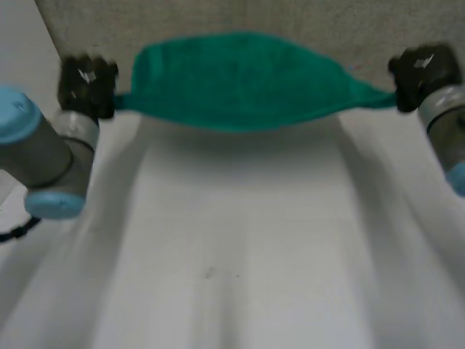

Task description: Fold the towel.

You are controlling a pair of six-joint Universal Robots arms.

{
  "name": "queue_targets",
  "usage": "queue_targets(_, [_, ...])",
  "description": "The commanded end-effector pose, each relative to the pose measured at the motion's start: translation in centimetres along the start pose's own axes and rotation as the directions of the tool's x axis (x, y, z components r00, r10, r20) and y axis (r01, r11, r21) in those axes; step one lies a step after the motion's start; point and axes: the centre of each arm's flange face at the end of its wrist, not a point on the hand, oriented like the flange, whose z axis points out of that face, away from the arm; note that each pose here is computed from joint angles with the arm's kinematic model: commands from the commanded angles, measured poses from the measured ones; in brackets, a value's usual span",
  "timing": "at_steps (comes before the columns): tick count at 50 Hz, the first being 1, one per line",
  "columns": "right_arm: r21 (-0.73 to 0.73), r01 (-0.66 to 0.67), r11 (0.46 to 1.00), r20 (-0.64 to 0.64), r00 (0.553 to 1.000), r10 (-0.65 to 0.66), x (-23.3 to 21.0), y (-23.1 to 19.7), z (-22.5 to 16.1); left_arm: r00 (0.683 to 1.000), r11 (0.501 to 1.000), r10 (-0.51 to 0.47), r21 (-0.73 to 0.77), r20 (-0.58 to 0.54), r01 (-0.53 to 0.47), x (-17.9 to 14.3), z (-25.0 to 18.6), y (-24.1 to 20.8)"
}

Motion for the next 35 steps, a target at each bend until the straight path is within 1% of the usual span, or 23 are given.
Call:
queue_targets(1, [-0.226, 0.023, 0.974, 0.127, 0.992, 0.006, -4.5, 7.7, 0.4, 0.995, 0.985, -0.001, -0.174, -0.101, -0.017, 3.5, -2.7, 5.9])
queue_targets(2, [-0.275, 0.03, 0.961, 0.142, 0.99, 0.01, -4.6, 8.7, 0.0, 0.993, 0.978, -0.003, -0.21, -0.118, -0.022, 3.9, -3.5, 6.8])
queue_targets(5, [-0.321, 0.041, 0.946, 0.16, 0.987, 0.011, -4.6, 9.2, -0.7, 0.988, 0.962, 0.004, -0.27, -0.153, -0.046, 4.4, -5.2, 7.8])
queue_targets(6, [-0.38, 0.075, 0.922, 0.202, 0.979, 0.003, -4.7, 9.6, -1.9, 0.986, 0.955, 0.006, -0.292, -0.167, -0.055, 4.5, -5.8, 8.1])
queue_targets(8, [-0.395, 0.095, 0.914, 0.22, 0.975, -0.006, -4.7, 9.5, -2.4, 0.978, 0.928, 0.026, -0.359, -0.207, -0.101, 4.1, -7.6, 8.3])
queue_targets(10, [-0.427, 0.206, 0.881, 0.308, 0.949, -0.072, -4.0, 8.4, -5.1, 0.974, 0.919, 0.036, -0.376, -0.225, -0.121, 4.0, -8.2, 8.1])
queue_targets(11, [-0.428, 0.242, 0.871, 0.335, 0.937, -0.096, -3.9, 8.2, -5.8, 0.958, 0.881, 0.065, -0.435, -0.281, -0.188, 3.2, -10.3, 7.3])
queue_targets(13, [-0.438, 0.316, 0.841, 0.376, 0.915, -0.147, -3.2, 8.2, -7.0, 0.94, 0.841, 0.077, -0.485, -0.334, -0.241, 2.8, -12.1, 7.0])
queue_targets(14, [-0.446, 0.353, 0.822, 0.399, 0.901, -0.17, -2.8, 8.4, -7.7, 0.918, 0.796, 0.078, -0.531, -0.388, -0.292, 2.5, -13.9, 6.8])
queue_targets(15, [-0.451, 0.39, 0.803, 0.421, 0.886, -0.194, -2.4, 8.6, -8.3, 0.907, 0.774, 0.076, -0.55, -0.413, -0.315, 2.3, -14.8, 6.6])
queue_targets(16, [-0.456, 0.459, 0.763, 0.467, 0.853, -0.234, -1.7, 8.9, -9.7, 0.897, 0.752, 0.071, -0.567, -0.435, -0.335, 2.1, -15.6, 6.4])
queue_targets(17, [-0.451, 0.491, 0.745, 0.488, 0.835, -0.255, -1.3, 9.0, -10.3, 0.888, 0.737, 0.064, -0.578, -0.456, -0.35, 1.9, -16.4, 6.0])
queue_targets(18, [-0.441, 0.542, 0.716, 0.521, 0.804, -0.288, -0.9, 9.2, -11.4, 0.871, 0.713, 0.056, -0.591, -0.488, -0.377, 1.5, -17.8, 5.2])
queue_targets(19, [-0.441, 0.543, 0.715, 0.521, 0.803, -0.288, -0.9, 9.2, -11.4, 0.871, 0.713, 0.056, -0.591, -0.488, -0.377, 1.5, -17.8, 5.2])
queue_targets(20, [-0.426, 0.584, 0.691, 0.537, 0.778, -0.326, -0.2, 9.3, -12.0, 0.867, 0.711, 0.057, -0.589, -0.496, -0.384, 1.3, -18.3, 4.6])
queue_targets(22, [-0.419, 0.588, 0.692, 0.537, 0.775, -0.333, 0.0, 9.2, -12.0, 0.867, 0.739, 0.073, -0.557, -0.493, -0.379, 1.1, -18.7, 3.3])
queue_targets(23, [-0.42, 0.574, 0.703, 0.517, 0.788, -0.334, 0.1, 9.2, -11.8, 0.868, 0.751, 0.078, -0.544, -0.49, -0.374, 1.1, -18.5, 3.1])
queue_targets(25, [-0.419, 0.567, 0.709, 0.507, 0.794, -0.335, 0.2, 9.1, -11.6, 0.875, 0.786, 0.092, -0.505, -0.475, -0.356, 1.2, -17.6, 2.8])
queue_targets(28, [-0.424, 0.515, 0.745, 0.439, 0.836, -0.329, 0.3, 9.2, -10.2, 0.888, 0.832, 0.111, -0.448, -0.447, -0.329, 1.6, -15.6, 2.9])
queue_targets(30, [-0.429, 0.503, 0.751, 0.428, 0.845, -0.322, 0.2, 9.5, -9.7, 0.889, 0.836, 0.114, -0.441, -0.444, -0.327, 1.9, -15.1, 3.2])
queue_targets(31, [-0.436, 0.484, 0.759, 0.418, 0.855, -0.305, -0.2, 10.1, -9.0, 0.891, 0.847, 0.128, -0.419, -0.435, -0.326, 2.4, -13.9, 3.8])
queue_targets(32, [-0.436, 0.484, 0.759, 0.418, 0.856, -0.305, -0.2, 10.1, -9.0, 0.896, 0.86, 0.138, -0.399, -0.421, -0.32, 2.9, -12.6, 4.4])
queue_targets(35, [-0.428, 0.428, 0.796, 0.376, 0.885, -0.274, -1.3, 10.8, -6.6, 0.91, 0.887, 0.149, -0.355, -0.387, -0.296, 3.8, -10.0, 5.2])
